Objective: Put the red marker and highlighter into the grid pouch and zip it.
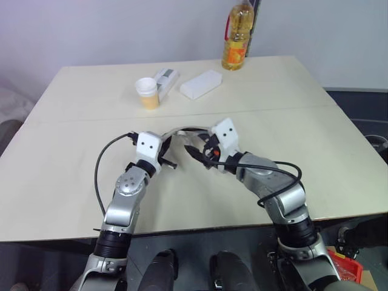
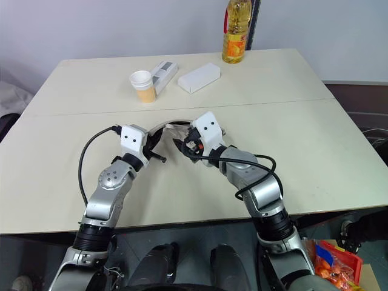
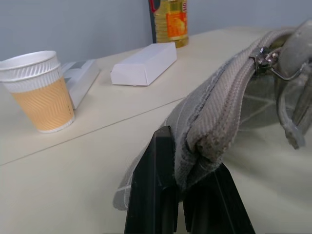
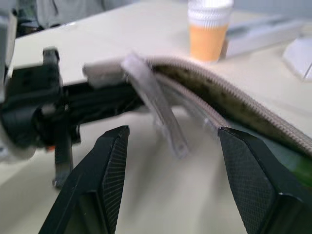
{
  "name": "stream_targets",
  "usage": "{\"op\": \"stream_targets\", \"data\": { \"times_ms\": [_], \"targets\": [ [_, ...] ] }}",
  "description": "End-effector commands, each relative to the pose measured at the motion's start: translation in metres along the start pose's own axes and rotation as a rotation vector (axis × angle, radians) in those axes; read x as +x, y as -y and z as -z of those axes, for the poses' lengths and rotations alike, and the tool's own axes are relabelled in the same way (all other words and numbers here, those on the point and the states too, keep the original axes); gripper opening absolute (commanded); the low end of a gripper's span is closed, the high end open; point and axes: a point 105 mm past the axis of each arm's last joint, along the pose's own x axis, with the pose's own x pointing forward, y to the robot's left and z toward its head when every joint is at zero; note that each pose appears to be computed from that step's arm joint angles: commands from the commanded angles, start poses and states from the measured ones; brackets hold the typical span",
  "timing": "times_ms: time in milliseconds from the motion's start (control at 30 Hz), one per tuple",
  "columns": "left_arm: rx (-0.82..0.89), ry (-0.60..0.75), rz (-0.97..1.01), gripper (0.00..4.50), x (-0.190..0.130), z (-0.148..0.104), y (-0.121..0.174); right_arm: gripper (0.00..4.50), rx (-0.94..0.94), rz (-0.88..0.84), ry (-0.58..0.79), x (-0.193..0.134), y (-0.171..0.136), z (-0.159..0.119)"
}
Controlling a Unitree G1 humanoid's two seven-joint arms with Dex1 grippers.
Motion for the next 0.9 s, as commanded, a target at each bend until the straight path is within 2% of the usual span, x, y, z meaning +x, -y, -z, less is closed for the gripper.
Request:
{"op": "stream_targets", "data": {
  "times_ms": [33,100,167,233,333,600,900],
  "targets": [
    [0.022,0.076,0.009,0.00,0.001,-0.022,0.003,2.99,-0.059,-0.005,0.065,0.004,-0.003,-0.017],
    [0.022,0.074,0.009,0.00,0.001,-0.022,0.003,2.99,-0.063,-0.003,0.076,0.006,-0.003,-0.018],
    [0.021,0.071,0.007,0.00,0.001,-0.021,0.002,2.45,-0.064,-0.001,0.092,0.007,-0.003,-0.021],
    [0.022,0.068,0.006,0.00,0.000,-0.020,0.002,1.63,-0.064,0.001,0.103,0.008,-0.003,-0.023],
    [0.021,0.066,0.005,0.00,0.000,-0.020,0.003,0.01,-0.059,-0.005,0.110,0.009,-0.005,-0.024],
    [0.066,0.050,-0.007,0.00,-0.003,-0.015,-0.003,0.01,-0.023,0.016,0.181,0.003,0.000,-0.037],
    [0.174,0.017,-0.078,0.00,-0.011,-0.005,-0.032,0.01,-0.031,0.097,0.213,-0.016,0.019,-0.044]
  ]
}}
